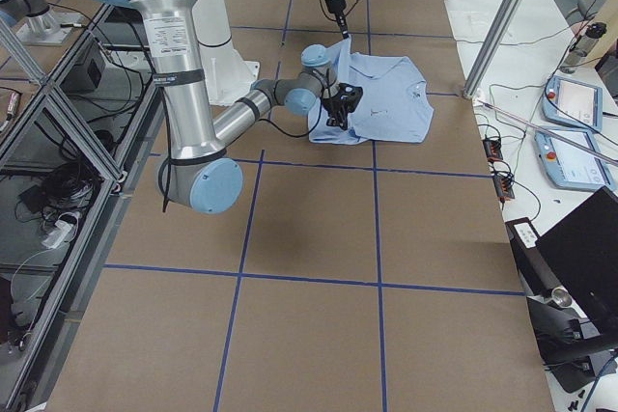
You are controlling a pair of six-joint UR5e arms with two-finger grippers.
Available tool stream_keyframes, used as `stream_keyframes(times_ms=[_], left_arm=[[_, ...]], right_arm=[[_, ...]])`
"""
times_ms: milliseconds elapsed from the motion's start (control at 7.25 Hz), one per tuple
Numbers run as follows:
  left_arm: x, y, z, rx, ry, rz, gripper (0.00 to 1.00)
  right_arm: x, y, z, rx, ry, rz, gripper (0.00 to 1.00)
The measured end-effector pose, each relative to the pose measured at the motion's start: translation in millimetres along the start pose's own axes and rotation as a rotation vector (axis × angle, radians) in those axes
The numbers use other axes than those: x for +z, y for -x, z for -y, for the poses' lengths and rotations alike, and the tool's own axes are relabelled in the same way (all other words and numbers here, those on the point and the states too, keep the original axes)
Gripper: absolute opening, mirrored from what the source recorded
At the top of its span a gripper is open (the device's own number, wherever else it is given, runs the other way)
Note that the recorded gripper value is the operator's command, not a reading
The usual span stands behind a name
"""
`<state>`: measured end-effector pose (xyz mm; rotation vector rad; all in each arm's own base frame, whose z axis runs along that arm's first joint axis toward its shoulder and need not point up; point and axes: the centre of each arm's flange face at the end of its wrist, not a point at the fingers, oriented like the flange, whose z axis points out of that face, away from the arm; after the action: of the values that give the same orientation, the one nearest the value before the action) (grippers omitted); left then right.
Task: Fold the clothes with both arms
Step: 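Lift the hem with both grippers and fold it up onto the collar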
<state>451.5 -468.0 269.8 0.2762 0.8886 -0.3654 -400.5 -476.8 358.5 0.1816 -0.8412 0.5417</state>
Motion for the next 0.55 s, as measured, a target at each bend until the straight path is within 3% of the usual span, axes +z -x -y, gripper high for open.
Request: stream_keyframes(times_ms=[276,552], left_arm=[[48,-8,53,-0.024,-0.076,0.007,0.0],[71,-15,86,-0.037,-0.163,0.018,0.0]], right_arm=[[42,52,77,-0.014,-0.053,-0.066,0.0],[70,89,116,-0.029,-0.068,-0.12,0.0]])
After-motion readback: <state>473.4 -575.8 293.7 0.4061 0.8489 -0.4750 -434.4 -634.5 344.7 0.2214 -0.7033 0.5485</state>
